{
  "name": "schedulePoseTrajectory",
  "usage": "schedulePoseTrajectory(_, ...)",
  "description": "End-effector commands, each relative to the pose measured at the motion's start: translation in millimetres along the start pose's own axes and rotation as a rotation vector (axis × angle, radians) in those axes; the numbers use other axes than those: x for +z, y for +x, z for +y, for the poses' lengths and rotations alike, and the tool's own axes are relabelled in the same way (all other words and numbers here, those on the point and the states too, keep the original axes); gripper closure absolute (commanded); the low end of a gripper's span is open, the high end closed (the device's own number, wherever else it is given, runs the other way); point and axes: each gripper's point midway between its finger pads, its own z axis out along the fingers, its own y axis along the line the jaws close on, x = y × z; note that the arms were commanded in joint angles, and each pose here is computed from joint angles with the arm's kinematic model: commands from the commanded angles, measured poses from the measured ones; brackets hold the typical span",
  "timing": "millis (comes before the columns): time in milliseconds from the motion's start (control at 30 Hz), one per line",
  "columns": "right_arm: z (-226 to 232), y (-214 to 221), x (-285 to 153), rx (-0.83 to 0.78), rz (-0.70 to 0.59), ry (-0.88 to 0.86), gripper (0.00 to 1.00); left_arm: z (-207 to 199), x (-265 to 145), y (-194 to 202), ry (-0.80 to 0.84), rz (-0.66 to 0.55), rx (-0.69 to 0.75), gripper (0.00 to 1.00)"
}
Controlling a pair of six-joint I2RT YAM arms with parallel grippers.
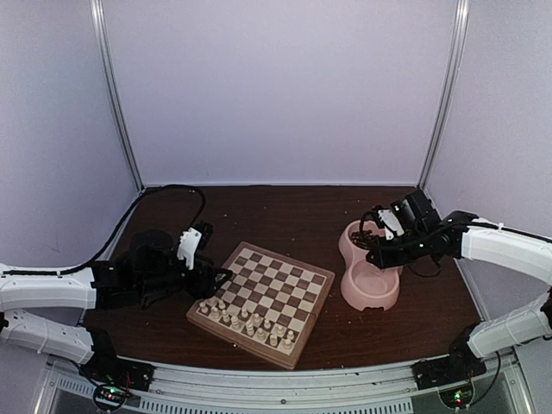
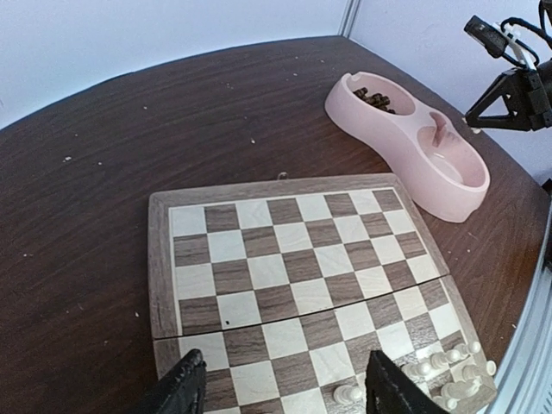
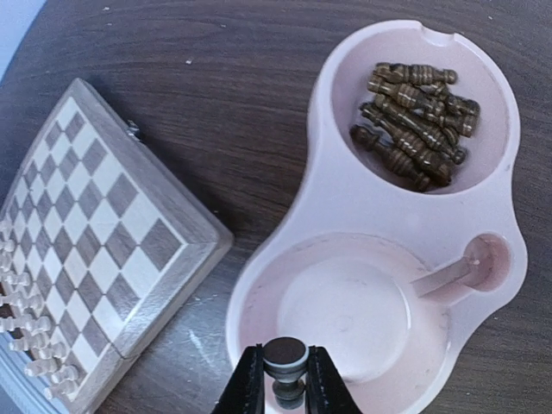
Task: Set up the chess pieces on the board
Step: Pick up the pawn from the storage box, then pass from the right arm to the left
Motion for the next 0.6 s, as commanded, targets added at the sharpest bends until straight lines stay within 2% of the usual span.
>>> schedulePoseTrajectory(0, 44.2, 1.4, -12.9, -0.015, -0.028, -0.155, 0.92, -16.5, 0.3, -18.5, 0.091, -0.052, -0.042, 0.36)
schedulePoseTrajectory(233, 107.6, 9.3, -3.7, -0.142, -0.014, -0.231, 0.92, -21.5, 14.7, -16.5, 0.103, -0.02, 0.08, 0.37)
schedulePoseTrajectory(367, 140.1, 8.9, 11.5, -0.211, 0.004, -0.27, 0.93, -33.0, 21.3, -11.0, 0.164, 0.018, 0.111, 0.38)
schedulePoseTrajectory(567, 165.9, -0.3, 24.1, -0.232, -0.024, -0.335, 0.93, -35.3, 17.6, -11.3, 0.186, -0.018, 0.145, 0.37)
